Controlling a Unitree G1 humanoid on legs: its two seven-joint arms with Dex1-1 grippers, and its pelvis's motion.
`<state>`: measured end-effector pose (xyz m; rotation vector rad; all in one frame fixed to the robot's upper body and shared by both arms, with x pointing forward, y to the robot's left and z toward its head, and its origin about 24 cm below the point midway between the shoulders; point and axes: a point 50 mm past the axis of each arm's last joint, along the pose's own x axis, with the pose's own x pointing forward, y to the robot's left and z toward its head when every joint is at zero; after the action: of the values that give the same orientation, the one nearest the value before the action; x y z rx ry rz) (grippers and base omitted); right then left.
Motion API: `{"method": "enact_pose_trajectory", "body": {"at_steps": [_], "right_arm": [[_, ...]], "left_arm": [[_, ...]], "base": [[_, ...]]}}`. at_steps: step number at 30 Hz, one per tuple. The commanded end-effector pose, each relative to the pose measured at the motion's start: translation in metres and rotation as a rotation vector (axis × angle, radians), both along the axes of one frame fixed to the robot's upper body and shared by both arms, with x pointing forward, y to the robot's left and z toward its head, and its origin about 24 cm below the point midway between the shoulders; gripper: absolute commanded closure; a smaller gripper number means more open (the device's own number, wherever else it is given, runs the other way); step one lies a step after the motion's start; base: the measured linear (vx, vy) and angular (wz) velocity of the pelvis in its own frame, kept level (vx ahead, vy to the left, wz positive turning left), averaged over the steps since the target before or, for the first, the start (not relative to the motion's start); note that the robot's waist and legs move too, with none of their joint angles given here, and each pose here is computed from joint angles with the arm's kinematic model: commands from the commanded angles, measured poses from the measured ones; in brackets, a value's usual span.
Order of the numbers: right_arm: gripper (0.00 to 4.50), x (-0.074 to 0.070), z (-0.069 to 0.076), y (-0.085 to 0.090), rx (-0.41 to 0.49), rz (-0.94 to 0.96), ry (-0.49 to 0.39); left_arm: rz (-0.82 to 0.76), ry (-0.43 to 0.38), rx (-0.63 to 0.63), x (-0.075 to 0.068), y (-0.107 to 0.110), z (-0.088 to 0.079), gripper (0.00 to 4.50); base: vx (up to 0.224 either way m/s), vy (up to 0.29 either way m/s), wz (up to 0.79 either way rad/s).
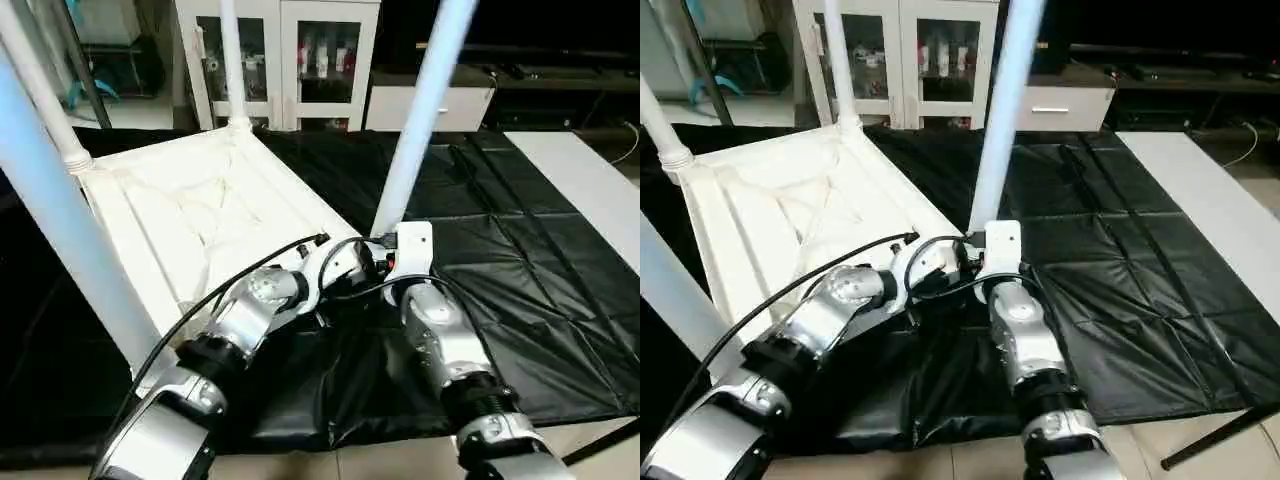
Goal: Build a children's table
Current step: Rotate leg to tighten
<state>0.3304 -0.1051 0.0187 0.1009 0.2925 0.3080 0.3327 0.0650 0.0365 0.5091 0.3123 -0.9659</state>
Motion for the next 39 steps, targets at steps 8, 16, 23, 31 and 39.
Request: {"method": "enact_pose_trajectory", "body": {"at_steps": [8,16,23,31,39], "right_arm": [[0.06,-0.021,0.022,-0.028,-0.112,0.51,-0.061],[0.06,-0.046,0.034,-0.065,-0.213,0.759,-0.029],[0.06,-0.054,0.051,-0.076,-0.181,0.835,-0.045],[0.06,-0.058,0.047,-0.07,-0.206,0.932,-0.013],[0.06,-0.048,0.038,-0.053,-0.23,0.995,-0.005]], "left_arm": [[-0.188,0.074,-0.006,-0.016,0.014,-0.005,4.5],[-0.355,0.263,0.118,-0.036,0.037,-0.02,4.5],[-0.47,0.411,0.171,-0.051,0.05,-0.02,4.5],[-0.514,0.464,0.222,-0.059,0.054,-0.022,4.5],[-0.511,0.476,0.242,-0.06,0.052,-0.022,4.5]], "base": [[0.0,0.0,0.0],[0.0,0.0,0.0],[0.0,0.0,0.0],[0.0,0.0,0.0],[0.0,0.0,0.0]]}}
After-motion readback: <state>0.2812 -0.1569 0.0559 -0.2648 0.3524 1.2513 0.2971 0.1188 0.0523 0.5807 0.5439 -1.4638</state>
